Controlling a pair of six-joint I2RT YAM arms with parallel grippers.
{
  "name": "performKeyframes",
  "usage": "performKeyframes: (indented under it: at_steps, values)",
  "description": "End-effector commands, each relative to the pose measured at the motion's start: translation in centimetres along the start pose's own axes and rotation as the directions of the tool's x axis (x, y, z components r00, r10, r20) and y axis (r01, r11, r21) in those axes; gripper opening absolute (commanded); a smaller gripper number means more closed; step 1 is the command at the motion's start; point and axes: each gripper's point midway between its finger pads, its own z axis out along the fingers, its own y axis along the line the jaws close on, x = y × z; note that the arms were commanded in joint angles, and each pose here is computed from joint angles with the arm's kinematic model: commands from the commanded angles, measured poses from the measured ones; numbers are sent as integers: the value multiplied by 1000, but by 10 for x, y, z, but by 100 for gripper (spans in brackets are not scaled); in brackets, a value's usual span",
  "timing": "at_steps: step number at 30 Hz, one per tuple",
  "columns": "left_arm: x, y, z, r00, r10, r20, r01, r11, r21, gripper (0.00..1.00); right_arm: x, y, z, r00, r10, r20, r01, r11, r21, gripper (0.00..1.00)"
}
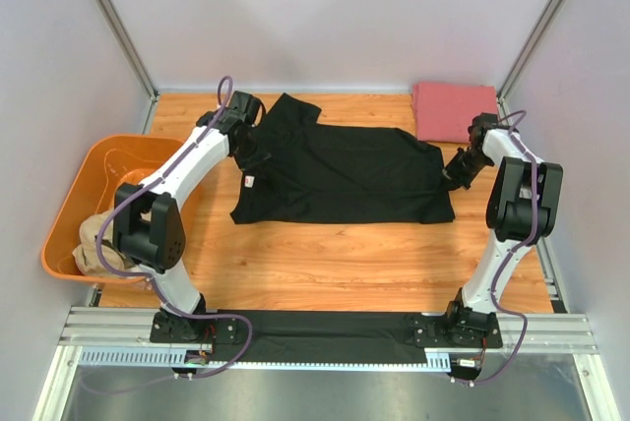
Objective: Fold and stack the t-shirts
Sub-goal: Fold the tshirt
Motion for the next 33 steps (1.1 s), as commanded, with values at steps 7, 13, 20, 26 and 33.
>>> performKeyframes:
  at_steps: [7,13,20,26,33]
  values:
    - [-20,-23,6,1000,16,14,-17,998,58,0,-12,6,1,999,-30,28,30,1000,-3,1]
    - [-22,-24,18,1000,19,2,-19,999,42,0,-15,7,2,999,-29,29,29,1000,-7,1]
    - [-25,-24,27,1000,26,-2,-26,999,19,0,-17,7,3,999,-29,28,29,1000,-5,1]
    - [-33,-29,30,999,38,4,-38,999,14,0,-21,9,5,999,-22,33,22,1000,-2,2]
    - [-35,-31,38,995,95,-30,-95,995,9,21,-23,12,6,999,-18,32,18,1000,-11,5]
